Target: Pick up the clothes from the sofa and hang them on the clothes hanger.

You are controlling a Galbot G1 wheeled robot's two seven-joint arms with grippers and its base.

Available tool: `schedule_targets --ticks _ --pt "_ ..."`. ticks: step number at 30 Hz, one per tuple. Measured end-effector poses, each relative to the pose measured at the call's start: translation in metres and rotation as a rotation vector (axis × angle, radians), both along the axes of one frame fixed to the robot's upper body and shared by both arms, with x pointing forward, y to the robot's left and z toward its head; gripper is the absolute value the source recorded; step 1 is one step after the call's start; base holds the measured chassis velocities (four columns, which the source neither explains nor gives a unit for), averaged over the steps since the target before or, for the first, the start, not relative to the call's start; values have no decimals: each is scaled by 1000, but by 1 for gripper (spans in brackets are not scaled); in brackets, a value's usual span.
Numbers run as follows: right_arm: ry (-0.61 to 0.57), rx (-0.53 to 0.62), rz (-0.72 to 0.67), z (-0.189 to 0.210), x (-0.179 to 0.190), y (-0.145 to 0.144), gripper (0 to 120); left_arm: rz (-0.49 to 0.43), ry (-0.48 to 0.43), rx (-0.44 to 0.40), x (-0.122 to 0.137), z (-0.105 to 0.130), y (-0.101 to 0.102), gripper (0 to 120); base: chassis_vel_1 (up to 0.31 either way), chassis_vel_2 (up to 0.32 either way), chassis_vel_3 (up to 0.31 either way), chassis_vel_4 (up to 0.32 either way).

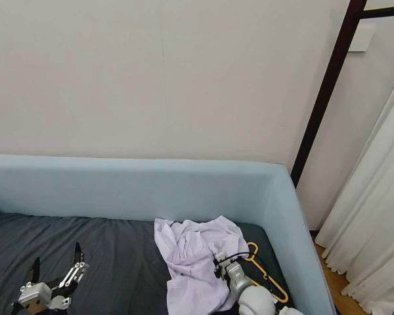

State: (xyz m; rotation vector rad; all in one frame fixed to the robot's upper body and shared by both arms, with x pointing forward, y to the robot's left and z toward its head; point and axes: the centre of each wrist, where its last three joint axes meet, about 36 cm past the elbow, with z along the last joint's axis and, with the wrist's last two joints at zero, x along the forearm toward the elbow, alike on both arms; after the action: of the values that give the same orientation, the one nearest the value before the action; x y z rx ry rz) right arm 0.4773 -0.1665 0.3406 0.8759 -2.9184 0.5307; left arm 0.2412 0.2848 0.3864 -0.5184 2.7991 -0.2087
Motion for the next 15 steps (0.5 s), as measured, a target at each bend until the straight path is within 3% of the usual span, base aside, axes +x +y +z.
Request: schedule_targets --ticks 4,5,9,10,15 --pt "-226 131 155 50 40 -9 0 -1 -4 -5 1 0 -1 100 0 0 0 0" --pt "-226 131 155 50 40 -9 0 -1 -4 -5 1 0 -1 100 0 0 0 0" --pt "-341 345 195 109 71 15 0 -2 -10 -7 2 2 -2 100 0 0 0 0" --pt "-341 345 195 109 71 15 0 -2 -10 -7 2 2 -2 100 0 0 0 0" --pt "-378 583 192 204 101 40 0 7 -19 -8 1 5 2 100 0 0 0 0"
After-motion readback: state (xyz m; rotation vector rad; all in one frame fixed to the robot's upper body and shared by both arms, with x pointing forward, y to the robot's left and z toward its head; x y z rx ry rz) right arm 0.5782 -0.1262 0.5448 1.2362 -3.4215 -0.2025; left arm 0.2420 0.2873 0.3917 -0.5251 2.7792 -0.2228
